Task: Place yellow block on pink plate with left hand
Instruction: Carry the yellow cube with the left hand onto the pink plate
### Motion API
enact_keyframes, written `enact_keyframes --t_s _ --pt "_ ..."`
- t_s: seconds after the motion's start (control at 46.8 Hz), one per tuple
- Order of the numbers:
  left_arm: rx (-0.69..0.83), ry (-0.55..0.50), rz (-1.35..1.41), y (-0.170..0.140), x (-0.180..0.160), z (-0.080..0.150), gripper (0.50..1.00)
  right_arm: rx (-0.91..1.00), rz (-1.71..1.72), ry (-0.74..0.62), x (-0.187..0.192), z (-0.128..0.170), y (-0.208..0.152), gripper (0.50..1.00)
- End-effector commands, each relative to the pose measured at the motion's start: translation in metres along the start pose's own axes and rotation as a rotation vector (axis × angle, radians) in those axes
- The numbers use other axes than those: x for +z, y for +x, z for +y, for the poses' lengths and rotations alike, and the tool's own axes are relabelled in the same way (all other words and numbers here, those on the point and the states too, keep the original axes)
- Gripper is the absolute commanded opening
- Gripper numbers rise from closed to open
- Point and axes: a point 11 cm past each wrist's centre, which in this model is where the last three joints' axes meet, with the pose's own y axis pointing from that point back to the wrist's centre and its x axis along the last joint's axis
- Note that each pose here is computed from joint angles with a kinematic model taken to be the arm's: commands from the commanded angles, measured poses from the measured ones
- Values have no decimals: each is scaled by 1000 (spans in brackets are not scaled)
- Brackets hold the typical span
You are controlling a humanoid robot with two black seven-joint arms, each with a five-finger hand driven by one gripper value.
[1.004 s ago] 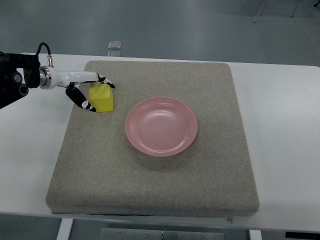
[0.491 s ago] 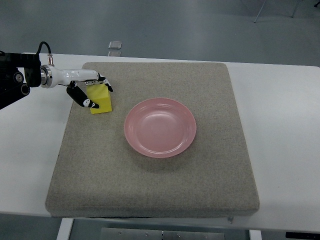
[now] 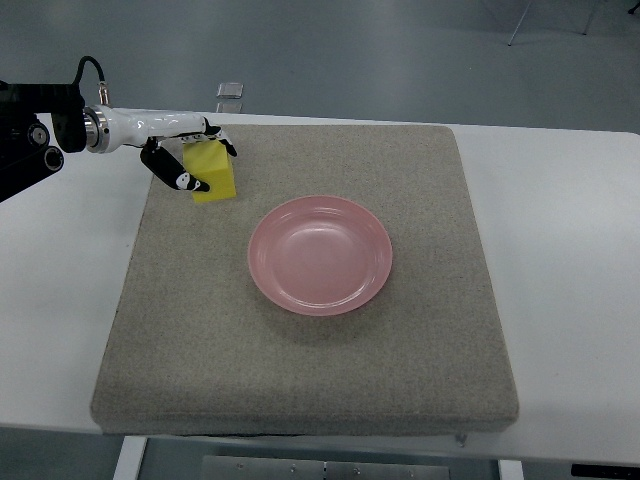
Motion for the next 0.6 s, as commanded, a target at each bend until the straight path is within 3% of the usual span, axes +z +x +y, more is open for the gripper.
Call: enact_keyframes --t_s 0.0,0.577 --pt "9 -31 -10 6 12 -2 500 0 -1 1 0 0 0 924" --pt "-69 -283 -69 -9 105 -16 500 0 0 1 0 0 0 924"
